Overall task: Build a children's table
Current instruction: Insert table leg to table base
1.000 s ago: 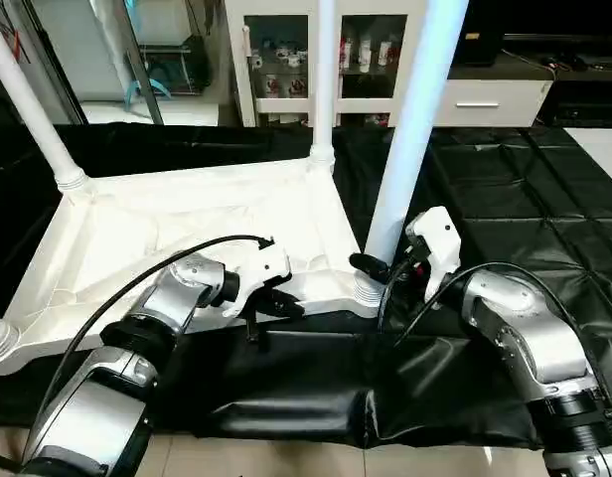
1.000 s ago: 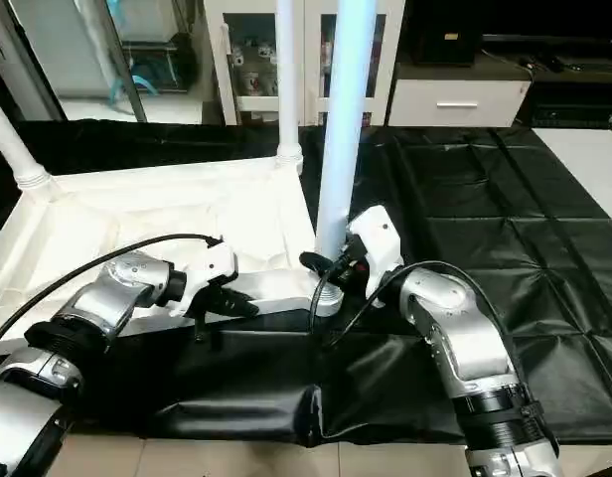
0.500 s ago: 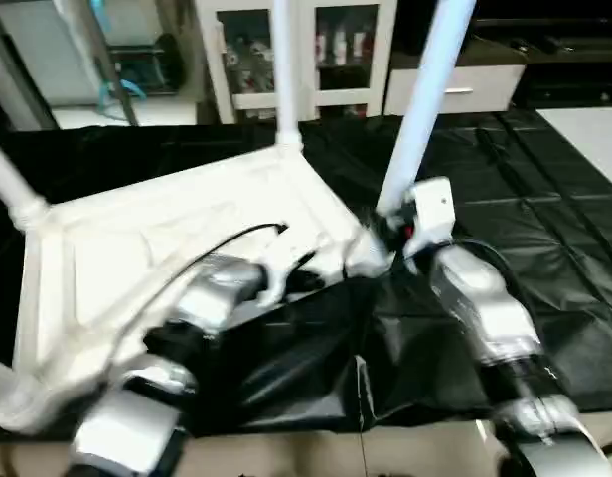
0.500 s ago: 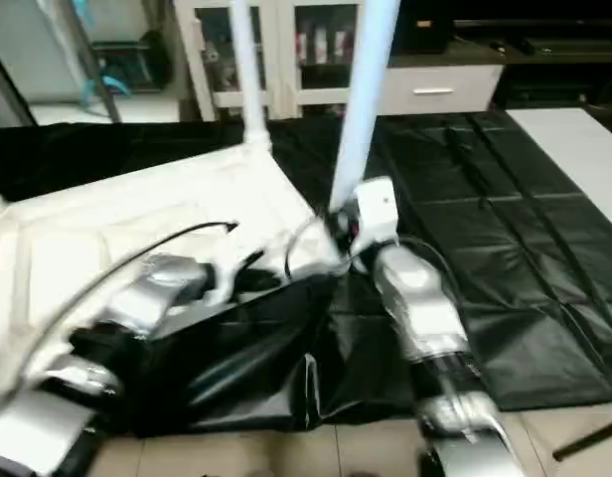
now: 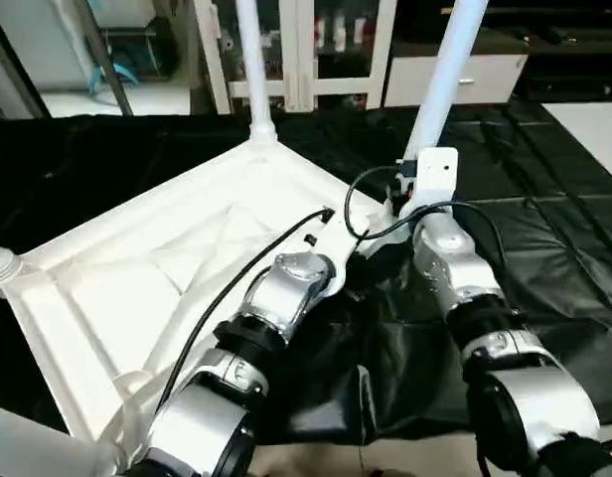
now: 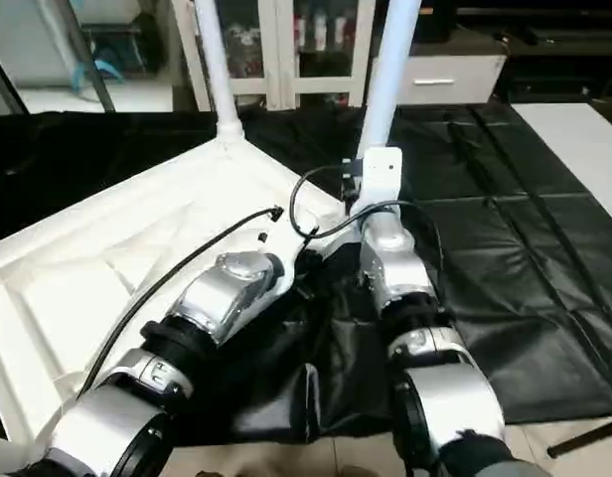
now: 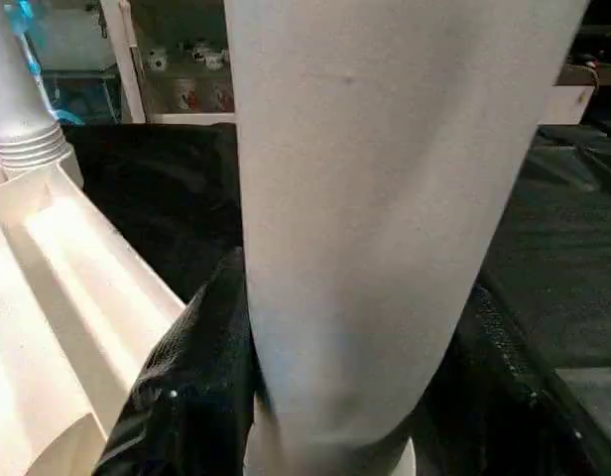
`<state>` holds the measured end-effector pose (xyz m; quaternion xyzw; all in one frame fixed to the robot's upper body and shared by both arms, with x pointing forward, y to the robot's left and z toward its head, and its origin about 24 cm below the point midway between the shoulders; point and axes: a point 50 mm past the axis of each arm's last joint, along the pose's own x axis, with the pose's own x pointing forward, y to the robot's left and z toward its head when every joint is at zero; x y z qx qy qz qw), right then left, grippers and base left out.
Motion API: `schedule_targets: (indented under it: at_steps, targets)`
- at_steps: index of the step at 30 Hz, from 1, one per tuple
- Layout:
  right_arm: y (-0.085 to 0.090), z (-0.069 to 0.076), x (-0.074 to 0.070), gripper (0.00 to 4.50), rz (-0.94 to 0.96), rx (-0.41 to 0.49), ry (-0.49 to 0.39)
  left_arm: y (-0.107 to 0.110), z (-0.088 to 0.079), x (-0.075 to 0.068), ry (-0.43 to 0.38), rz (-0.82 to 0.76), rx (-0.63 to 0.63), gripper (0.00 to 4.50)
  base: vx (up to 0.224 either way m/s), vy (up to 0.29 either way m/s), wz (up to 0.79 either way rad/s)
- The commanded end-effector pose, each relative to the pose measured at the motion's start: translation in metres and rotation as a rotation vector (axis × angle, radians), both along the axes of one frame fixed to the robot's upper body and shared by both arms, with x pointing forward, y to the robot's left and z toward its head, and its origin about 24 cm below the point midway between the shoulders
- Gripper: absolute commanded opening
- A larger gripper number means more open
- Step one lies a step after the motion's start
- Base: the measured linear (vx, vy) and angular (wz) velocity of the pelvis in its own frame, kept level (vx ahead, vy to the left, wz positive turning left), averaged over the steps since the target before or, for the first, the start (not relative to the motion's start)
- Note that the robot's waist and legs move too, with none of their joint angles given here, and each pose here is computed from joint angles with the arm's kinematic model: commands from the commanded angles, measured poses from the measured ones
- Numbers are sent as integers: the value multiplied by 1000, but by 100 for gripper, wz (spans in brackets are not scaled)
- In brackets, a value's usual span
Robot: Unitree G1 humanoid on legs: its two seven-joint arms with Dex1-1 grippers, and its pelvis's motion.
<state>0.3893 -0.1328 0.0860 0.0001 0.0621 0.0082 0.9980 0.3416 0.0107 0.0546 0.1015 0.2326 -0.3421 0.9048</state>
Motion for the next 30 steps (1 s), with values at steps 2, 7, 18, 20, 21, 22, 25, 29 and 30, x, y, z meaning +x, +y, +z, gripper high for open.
schedule_targets:
  at_steps: [2, 7, 18, 20, 21, 22, 25, 29, 30]
  targets:
    - [-17, -57, -20, 184, -81, -2, 238, 1, 14, 6, -67, 64, -39, 0, 0, 0, 0]
    - [-12, -48, -16, 219, -15, 46, 173, -1, 14, 4, -69, 41, -38, 0, 0, 0, 0]
    - [-20, -10, -20, 338, 275, 62, -34, 18, 17, 2, -117, -151, -13, 0, 0, 0, 0]
    - [-25, -7, -25, 342, 331, 56, -41, 23, 17, 0, -128, -213, -8, 0, 0, 0, 0]
    - [-29, -5, -30, 346, 359, 48, -42, 27, 16, -1, -116, -239, -3, 0, 0, 0, 0]
    - [-32, -5, -33, 363, 378, 44, -42, 30, 15, -2, -105, -253, -1, 0, 0, 0, 0]
    - [-41, -2, -48, 381, 480, 37, -20, 41, 13, -8, -97, -376, 5, 0, 0, 0, 0]
    - [-53, 1, -68, 419, 608, -2, 35, 57, 10, -16, -59, -512, 12, 0, 0, 0, 0]
    - [-56, 3, -80, 421, 692, -31, 79, 65, 9, -20, -39, -581, 5, 0, 0, 0, 0]
